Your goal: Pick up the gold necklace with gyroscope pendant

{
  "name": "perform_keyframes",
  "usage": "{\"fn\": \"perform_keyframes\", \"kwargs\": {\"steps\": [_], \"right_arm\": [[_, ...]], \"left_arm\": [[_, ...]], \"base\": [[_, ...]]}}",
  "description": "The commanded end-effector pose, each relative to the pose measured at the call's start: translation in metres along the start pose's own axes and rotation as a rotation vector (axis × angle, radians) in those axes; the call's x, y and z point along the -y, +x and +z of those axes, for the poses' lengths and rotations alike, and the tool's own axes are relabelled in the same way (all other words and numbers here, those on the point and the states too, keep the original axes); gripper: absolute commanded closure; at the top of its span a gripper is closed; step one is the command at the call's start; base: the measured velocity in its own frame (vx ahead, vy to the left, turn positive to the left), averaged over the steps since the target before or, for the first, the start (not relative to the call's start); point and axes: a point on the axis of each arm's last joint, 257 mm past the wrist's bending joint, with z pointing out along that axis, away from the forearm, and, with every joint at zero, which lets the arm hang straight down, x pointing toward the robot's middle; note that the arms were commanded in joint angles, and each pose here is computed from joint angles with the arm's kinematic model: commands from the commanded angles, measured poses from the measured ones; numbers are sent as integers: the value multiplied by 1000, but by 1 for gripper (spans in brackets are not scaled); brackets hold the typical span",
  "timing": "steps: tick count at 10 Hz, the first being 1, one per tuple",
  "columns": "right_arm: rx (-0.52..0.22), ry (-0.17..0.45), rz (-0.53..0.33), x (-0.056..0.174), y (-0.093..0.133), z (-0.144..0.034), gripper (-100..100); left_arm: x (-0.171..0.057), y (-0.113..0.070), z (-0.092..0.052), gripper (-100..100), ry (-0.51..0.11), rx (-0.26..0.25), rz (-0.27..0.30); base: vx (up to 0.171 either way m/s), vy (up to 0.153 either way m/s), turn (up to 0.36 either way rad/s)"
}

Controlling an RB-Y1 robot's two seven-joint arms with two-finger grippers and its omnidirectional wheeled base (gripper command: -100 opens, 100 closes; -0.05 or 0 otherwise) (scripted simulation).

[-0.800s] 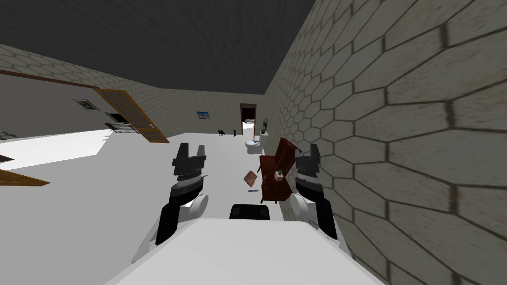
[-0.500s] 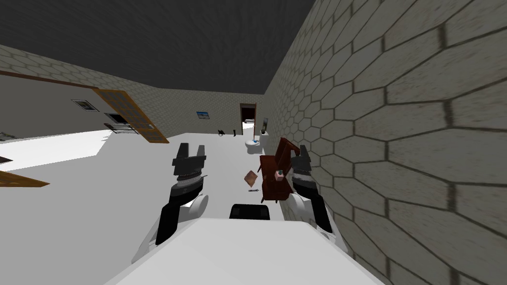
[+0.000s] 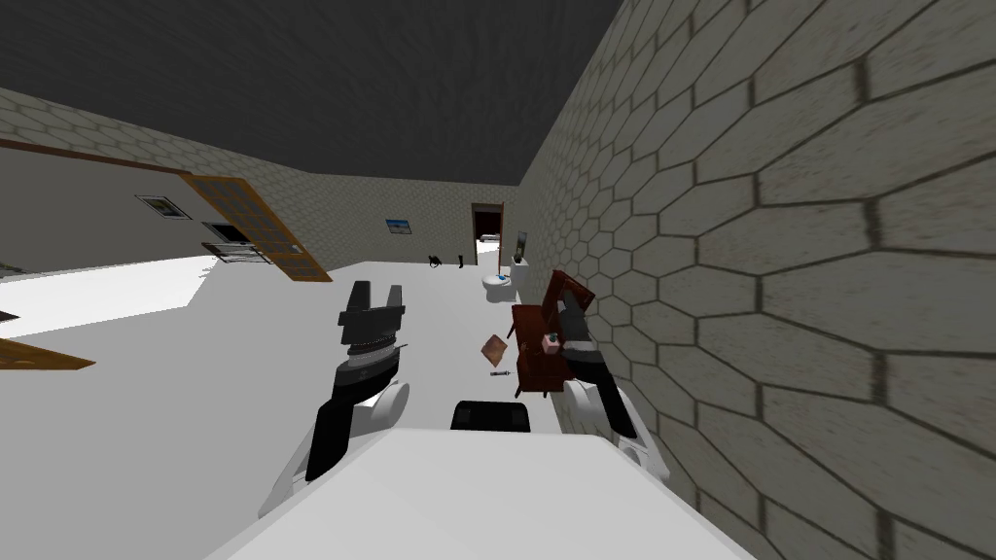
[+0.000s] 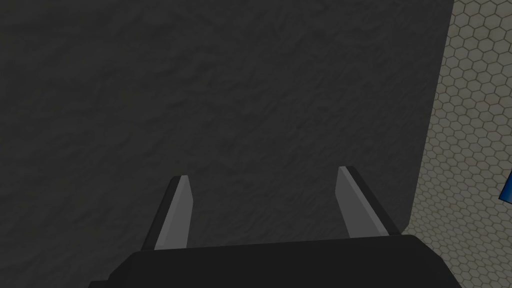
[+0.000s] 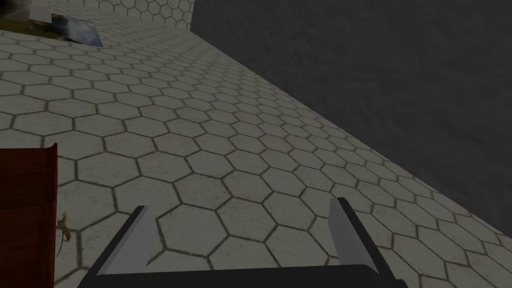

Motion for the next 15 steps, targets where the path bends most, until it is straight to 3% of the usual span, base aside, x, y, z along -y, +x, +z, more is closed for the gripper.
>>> {"fn": "perform_keyframes", "kwargs": {"steps": [1,4,9,11,12,15], "right_arm": [[-42,44,-34,22,13,2,-100],[-152,148,-136,70,48,-2,-100],[-239,245,-220,117,72,-14,-100],[-323,312,-314,151,93,-25,-100],[-329,329,-316,159,94,-30,-100],[-467,435,-476,216,119,-57,-100]], "left_arm": [[0,0,0,0,0,0,0],[0,0,0,0,0,0,0],[0,0,0,0,0,0,0],[0,0,0,0,0,0,0],[0,0,0,0,0,0,0],[0,0,0,0,0,0,0]], "base": [[-7,31,-5],[-8,59,-6],[2,36,0],[10,45,9],[10,41,3],[18,46,20]]}}
